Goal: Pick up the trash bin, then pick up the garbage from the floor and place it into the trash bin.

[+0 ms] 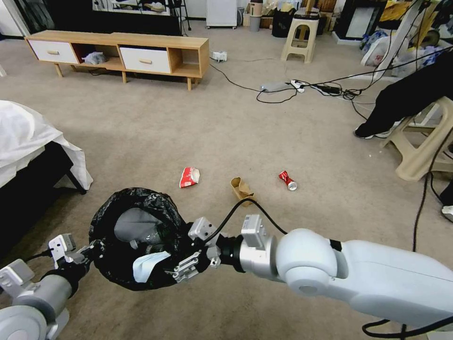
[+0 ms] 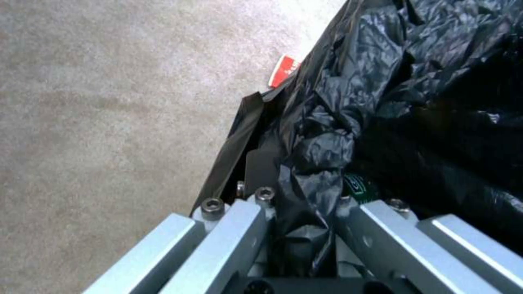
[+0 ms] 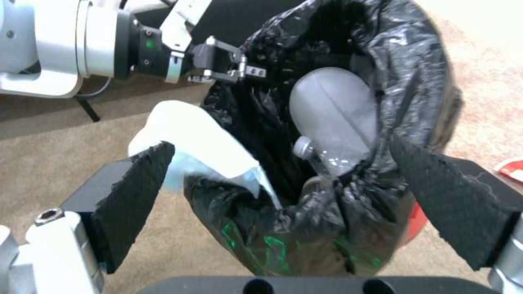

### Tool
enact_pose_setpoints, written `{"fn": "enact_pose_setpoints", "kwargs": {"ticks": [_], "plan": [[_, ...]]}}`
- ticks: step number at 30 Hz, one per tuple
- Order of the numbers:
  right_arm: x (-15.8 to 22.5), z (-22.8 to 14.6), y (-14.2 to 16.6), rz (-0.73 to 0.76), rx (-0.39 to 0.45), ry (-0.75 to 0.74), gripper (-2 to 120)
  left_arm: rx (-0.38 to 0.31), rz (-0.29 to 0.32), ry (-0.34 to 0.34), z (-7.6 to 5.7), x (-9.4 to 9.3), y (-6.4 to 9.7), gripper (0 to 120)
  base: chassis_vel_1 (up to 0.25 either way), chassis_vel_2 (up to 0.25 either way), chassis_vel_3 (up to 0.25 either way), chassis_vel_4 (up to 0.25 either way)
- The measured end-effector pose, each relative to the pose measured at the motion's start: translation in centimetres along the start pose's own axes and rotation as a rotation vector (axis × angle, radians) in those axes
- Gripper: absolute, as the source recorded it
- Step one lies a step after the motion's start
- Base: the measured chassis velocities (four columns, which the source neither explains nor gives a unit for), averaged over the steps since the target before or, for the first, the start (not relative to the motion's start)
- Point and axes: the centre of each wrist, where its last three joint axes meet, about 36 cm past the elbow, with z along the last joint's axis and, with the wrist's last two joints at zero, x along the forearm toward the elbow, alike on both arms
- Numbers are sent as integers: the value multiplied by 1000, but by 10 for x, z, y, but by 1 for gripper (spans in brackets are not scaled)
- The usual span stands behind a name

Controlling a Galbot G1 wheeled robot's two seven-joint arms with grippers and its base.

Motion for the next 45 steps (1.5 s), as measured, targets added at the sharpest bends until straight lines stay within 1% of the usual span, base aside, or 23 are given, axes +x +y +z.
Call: {"fn": "enact_pose_setpoints", "kwargs": {"ticks": [2,6,8,15,17,18,19,20,21,27,28,30,32,34,36,40,42,45], "plan": [[12,-5,-3,15,-14,-3,100,-4,4,5,2,-1,-2,1,0,0,0,0],[20,-8,-4,24,-22,-4,100,-6,3,7,3,-3,-1,1,0,0,0,0],[28,-14,-3,21,-48,-14,100,-8,3,10,4,-4,-1,1,0,0,0,0],[33,-33,-6,22,-98,-58,100,-16,5,15,7,-6,-3,1,0,0,0,0],[34,-45,-7,14,-134,-92,100,-20,6,18,8,-7,-3,1,0,0,0,0],[34,-45,-7,14,-134,-92,100,-20,6,18,8,-7,-3,1,0,0,0,0],[33,-49,-7,11,-150,-107,100,-21,6,18,9,-7,-4,1,0,0,0,0],[30,-56,-7,7,-185,-136,100,-22,5,20,10,-7,-4,1,0,0,0,0],[26,-60,-7,0,-196,-156,100,-22,5,21,11,-6,-4,1,0,0,0,0],[13,-66,-7,-26,-193,-199,100,-20,12,24,14,-5,-7,1,0,0,0,0],[8,-72,-13,-23,-175,-220,100,-21,13,25,15,-5,-6,1,0,0,0,0],[5,-75,-16,-17,-171,-223,100,-21,13,26,16,-5,-6,1,0,0,0,0],[1,-70,-17,-18,-174,-197,100,-20,15,27,17,-5,-7,1,0,0,0,0],[0,-52,-12,-32,-165,-138,100,-15,20,24,17,-4,-9,1,0,0,0,0],[1,-47,-10,-34,-164,-131,100,-15,22,24,18,-4,-10,1,0,0,0,0],[2,-50,-14,-18,-166,-135,100,-19,21,24,17,-3,-9,1,0,0,0,0],[4,-53,-17,-10,-160,-134,100,-22,25,19,14,-3,-8,1,0,0,0,0],[5,-53,-15,-11,-161,-132,100,-22,28,18,13,-4,-9,1,0,0,0,0]]}}
